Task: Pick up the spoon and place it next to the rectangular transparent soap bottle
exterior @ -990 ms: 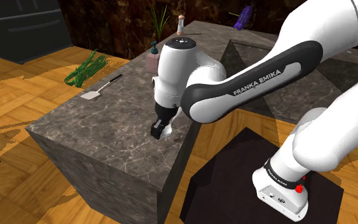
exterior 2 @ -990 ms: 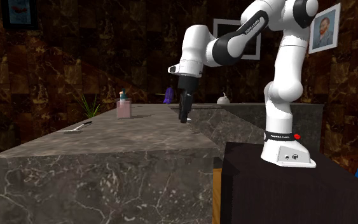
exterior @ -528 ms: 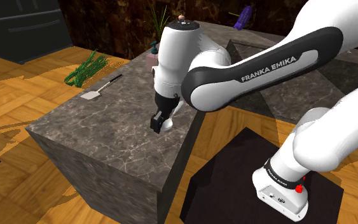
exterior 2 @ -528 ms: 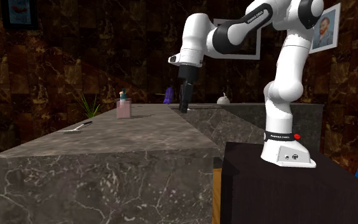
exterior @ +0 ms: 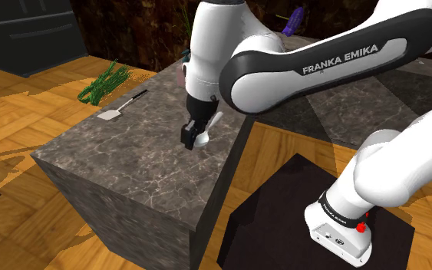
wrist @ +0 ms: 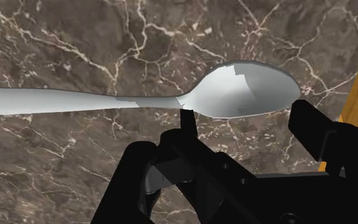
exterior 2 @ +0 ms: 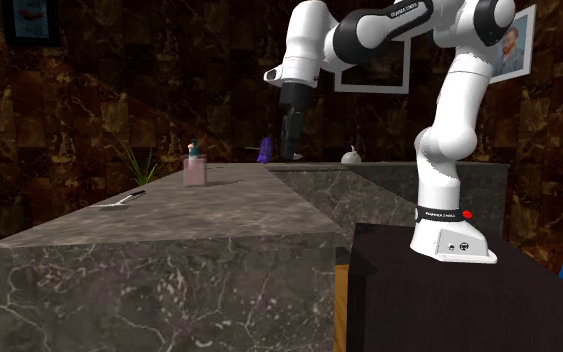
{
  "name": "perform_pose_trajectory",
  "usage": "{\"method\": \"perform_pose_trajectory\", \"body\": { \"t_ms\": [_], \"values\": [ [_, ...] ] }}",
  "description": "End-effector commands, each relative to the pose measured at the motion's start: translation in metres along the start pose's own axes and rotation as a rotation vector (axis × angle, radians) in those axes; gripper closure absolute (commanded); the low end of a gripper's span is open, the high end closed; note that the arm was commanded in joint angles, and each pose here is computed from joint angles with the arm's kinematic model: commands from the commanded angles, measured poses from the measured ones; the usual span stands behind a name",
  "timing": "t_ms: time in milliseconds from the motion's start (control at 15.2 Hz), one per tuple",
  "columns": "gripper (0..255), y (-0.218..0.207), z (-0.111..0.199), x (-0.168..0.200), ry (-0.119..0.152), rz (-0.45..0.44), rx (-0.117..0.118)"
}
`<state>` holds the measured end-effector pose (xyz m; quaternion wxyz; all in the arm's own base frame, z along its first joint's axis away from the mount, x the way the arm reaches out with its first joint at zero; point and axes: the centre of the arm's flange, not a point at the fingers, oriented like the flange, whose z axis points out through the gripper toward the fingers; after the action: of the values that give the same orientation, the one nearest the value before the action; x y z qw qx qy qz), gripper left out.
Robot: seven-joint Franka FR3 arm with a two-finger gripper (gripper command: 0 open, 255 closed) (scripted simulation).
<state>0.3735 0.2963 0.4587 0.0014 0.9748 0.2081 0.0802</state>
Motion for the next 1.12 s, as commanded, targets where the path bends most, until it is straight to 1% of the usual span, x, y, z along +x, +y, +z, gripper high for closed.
{"method": "perform_pose_trajectory", "body": {
  "t_ms": [0, 1056],
  "values": [
    [255, 0.000, -0.011, 0.001, 0.000, 0.000, 0.000],
    [255, 0.003, -0.094, 0.015, 0.000, 0.000, 0.000]
  ]
}}
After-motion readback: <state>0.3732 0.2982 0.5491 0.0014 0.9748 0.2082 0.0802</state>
